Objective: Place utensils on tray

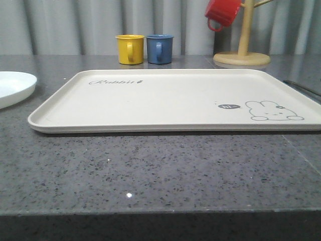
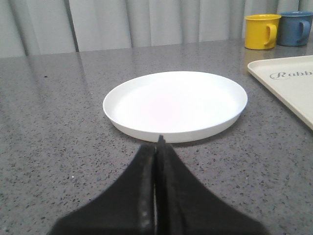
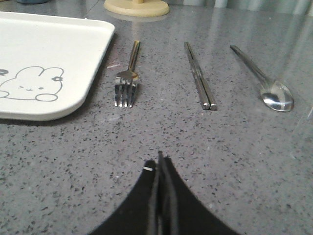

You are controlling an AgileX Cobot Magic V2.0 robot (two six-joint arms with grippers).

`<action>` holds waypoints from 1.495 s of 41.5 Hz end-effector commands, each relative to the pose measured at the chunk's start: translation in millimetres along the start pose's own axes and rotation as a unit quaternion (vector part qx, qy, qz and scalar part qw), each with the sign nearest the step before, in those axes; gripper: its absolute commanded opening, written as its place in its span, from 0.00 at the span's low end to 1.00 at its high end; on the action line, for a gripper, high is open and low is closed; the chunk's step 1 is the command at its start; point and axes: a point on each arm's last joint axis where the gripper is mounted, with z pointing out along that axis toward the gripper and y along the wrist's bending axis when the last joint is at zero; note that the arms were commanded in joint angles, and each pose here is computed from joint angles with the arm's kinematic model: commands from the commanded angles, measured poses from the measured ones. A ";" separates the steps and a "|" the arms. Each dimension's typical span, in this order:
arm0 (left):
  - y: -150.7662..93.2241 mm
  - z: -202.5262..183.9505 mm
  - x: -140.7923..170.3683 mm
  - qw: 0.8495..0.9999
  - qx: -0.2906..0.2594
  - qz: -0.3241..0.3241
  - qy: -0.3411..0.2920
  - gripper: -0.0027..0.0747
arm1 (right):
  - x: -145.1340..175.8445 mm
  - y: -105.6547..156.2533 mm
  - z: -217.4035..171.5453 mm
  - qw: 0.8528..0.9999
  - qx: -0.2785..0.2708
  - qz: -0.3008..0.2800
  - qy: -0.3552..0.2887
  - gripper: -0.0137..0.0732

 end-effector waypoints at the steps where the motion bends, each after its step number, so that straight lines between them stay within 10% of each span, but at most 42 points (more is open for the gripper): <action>1: 0.9 -1.7 -7.5 0.999 -0.006 -0.009 -0.050 0.02 | -10.0 0.0 -2.1 0.999 0.000 -0.011 -0.053 0.03; 50: 0.9 -1.8 -8.0 0.999 -0.006 -0.009 -0.052 0.02 | -10.3 0.0 -2.1 0.998 0.000 -0.011 -0.055 0.03; 62: 3.7 -7.8 -33.3 0.986 -0.018 -0.009 -0.168 0.01 | -37.7 0.4 -9.8 0.988 -0.002 -0.003 -0.154 0.03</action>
